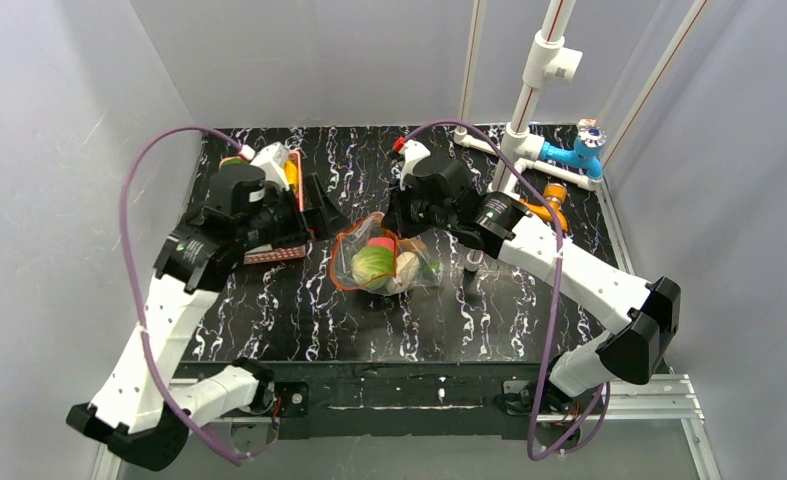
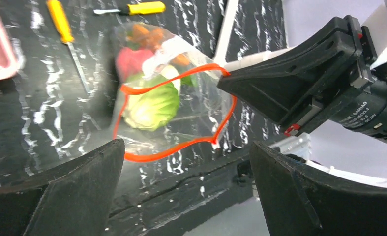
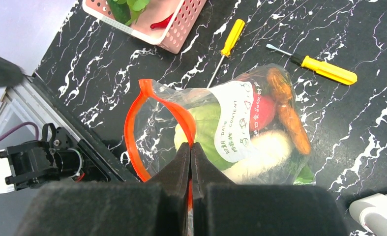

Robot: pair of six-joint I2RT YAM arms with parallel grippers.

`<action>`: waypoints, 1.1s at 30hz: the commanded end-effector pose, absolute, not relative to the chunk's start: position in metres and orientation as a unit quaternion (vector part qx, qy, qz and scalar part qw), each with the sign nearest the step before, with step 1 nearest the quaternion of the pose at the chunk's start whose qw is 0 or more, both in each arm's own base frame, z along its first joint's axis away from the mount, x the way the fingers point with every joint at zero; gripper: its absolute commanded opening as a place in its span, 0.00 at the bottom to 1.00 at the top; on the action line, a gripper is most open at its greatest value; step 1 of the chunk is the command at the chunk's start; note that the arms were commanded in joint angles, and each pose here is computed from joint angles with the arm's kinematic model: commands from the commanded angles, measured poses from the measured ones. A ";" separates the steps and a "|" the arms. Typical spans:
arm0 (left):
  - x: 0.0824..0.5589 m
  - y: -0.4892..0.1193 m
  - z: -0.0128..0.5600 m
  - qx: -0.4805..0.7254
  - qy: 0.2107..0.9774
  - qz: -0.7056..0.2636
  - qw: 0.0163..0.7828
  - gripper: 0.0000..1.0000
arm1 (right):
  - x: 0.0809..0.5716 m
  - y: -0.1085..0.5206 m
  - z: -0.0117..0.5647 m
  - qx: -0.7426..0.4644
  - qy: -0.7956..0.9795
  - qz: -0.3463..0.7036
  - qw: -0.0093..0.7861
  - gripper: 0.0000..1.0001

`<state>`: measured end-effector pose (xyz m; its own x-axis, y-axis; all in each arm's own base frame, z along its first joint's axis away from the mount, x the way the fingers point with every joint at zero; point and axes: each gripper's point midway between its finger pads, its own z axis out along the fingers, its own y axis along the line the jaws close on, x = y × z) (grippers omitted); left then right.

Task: Place the food in the zip-top bag and seal the zipper
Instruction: Pick up the fake vegetable from the bin.

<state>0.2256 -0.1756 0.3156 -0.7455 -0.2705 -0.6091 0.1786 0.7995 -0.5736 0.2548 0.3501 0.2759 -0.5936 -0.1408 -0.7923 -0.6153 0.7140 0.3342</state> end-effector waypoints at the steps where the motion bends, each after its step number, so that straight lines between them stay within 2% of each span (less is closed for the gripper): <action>1: 0.213 -0.118 0.322 -0.039 0.891 -0.194 0.408 0.98 | 0.260 0.343 0.290 -0.221 0.831 0.305 0.410 0.01; 7: 0.206 -0.055 0.311 -0.065 0.913 -0.035 0.402 0.98 | 0.256 0.341 0.289 -0.226 0.832 0.306 0.404 0.01; 10: 0.210 -0.034 0.298 -0.085 0.919 0.011 0.384 0.98 | 0.254 0.342 0.286 -0.229 0.832 0.308 0.401 0.01; 14: 0.229 -0.015 0.270 -0.124 0.932 0.019 0.341 0.98 | 0.253 0.344 0.285 -0.234 0.830 0.312 0.397 0.01; 18: 0.268 -0.008 0.250 -0.135 0.935 0.015 0.327 0.98 | 0.253 0.344 0.284 -0.239 0.829 0.311 0.399 0.01; 25: 0.332 0.014 0.208 -0.134 0.950 0.079 0.272 0.96 | 0.253 0.343 0.283 -0.242 0.829 0.307 0.400 0.01; 28: 0.347 0.029 0.206 -0.155 0.947 0.086 0.267 0.96 | 0.252 0.344 0.281 -0.243 0.829 0.309 0.397 0.01; 33: 0.353 0.069 0.201 -0.243 0.932 0.043 0.264 0.95 | 0.252 0.345 0.278 -0.243 0.830 0.310 0.396 0.01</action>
<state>0.3483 0.0325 0.1746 -0.8369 -0.3074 -0.4530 -0.3653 0.9298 0.0440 0.2498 0.3457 0.2650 -0.5933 -0.1965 -0.7807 -0.6407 0.7024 0.3101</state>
